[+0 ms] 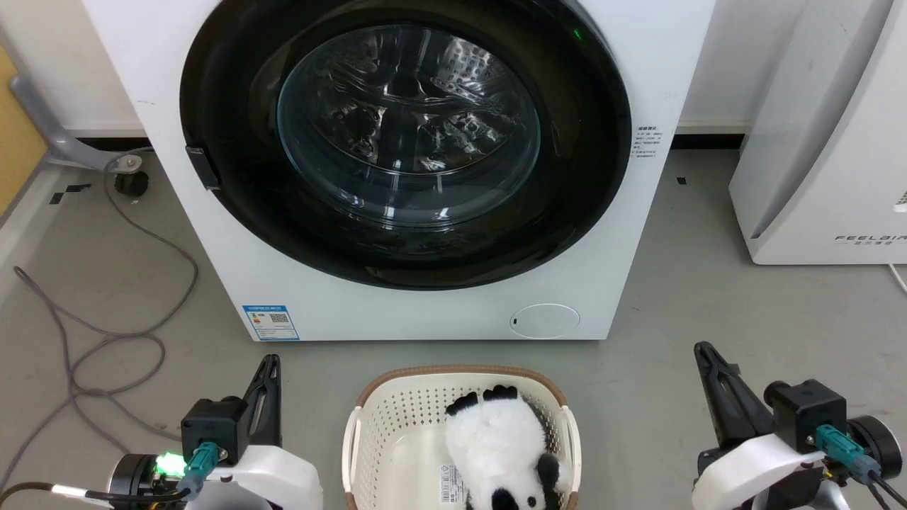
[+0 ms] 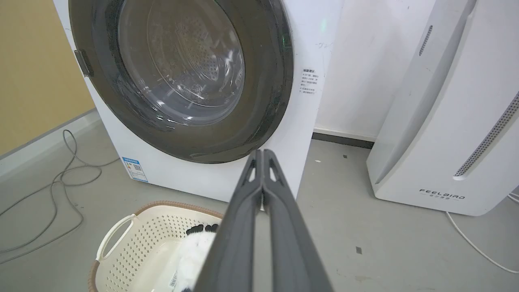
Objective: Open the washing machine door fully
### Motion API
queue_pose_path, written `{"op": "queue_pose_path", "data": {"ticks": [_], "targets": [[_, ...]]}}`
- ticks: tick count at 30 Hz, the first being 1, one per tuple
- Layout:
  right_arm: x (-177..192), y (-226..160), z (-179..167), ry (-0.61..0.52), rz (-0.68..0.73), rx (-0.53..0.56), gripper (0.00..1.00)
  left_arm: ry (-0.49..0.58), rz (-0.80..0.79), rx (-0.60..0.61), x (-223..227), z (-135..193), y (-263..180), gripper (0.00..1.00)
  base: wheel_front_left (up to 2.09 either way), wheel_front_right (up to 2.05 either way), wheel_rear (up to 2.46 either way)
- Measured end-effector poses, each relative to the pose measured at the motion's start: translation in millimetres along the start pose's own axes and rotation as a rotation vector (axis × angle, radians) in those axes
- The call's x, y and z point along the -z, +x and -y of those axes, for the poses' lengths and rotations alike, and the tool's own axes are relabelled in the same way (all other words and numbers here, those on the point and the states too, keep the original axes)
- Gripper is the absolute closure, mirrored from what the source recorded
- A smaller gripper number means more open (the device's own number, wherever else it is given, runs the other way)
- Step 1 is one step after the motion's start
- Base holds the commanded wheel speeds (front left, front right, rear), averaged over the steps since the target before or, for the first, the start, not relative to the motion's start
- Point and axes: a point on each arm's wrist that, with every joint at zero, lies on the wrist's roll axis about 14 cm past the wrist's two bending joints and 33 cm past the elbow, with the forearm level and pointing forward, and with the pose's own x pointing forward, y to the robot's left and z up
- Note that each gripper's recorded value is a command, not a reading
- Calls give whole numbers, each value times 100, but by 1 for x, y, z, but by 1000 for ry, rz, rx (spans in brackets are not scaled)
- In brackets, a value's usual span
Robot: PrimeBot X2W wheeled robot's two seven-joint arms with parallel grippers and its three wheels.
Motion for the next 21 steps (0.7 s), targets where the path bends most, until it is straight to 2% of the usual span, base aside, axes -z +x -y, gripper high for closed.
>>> {"op": "queue_pose_path", "data": {"ticks": [20, 21], "targets": [[0, 0, 0, 1, 0, 0, 100, 0, 0, 0, 0, 0, 0, 100, 0, 0, 0], [0, 0, 0, 1, 0, 0, 0, 0, -1, 0, 0, 0, 0, 0, 0, 0, 0]]}}
